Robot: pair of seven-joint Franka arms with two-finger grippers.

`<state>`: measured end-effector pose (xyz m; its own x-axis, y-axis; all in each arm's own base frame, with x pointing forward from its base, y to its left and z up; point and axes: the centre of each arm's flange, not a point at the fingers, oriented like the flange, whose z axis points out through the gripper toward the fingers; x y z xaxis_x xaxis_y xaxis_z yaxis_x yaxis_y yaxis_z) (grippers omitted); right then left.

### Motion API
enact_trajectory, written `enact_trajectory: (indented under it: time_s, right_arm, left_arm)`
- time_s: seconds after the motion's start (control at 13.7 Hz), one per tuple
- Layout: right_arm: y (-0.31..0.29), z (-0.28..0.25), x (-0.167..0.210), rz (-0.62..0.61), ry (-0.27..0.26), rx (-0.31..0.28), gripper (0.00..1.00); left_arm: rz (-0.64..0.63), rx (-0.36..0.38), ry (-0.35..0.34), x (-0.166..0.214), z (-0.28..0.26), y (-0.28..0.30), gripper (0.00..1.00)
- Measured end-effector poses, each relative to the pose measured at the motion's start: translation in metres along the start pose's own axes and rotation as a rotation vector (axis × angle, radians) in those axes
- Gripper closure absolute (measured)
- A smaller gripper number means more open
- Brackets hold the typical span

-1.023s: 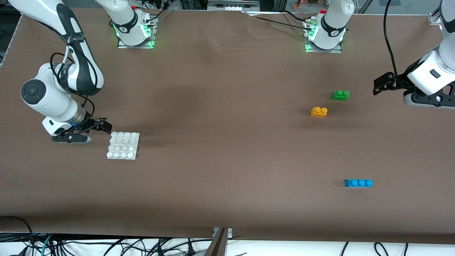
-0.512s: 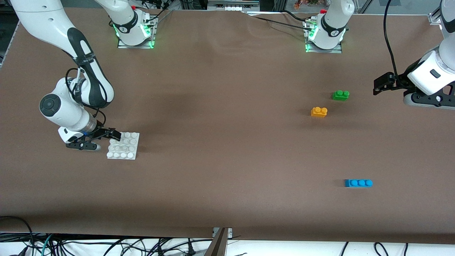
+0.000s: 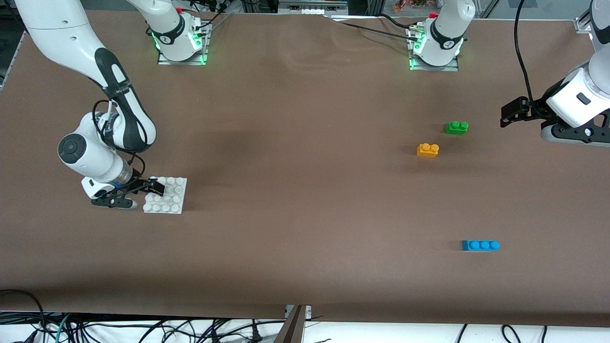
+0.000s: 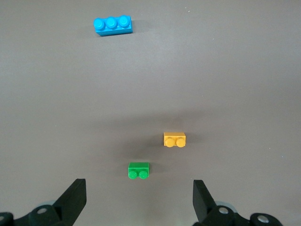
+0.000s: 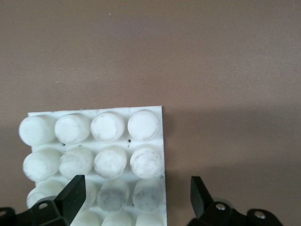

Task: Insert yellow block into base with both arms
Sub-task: 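Grip the white base plate edge with the right gripper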

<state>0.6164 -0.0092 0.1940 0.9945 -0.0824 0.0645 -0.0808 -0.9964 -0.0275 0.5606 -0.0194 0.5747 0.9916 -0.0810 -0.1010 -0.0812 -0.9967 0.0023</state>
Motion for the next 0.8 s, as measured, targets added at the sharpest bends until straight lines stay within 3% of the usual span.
enact_trajectory:
  time_s: [0.8]
  right_arm:
    - [-0.005,0.022,0.001,-0.009,0.023,0.006,0.05]
  left_arm:
    - [0.0,0.0,0.0,0.0,0.0,0.0,0.0]
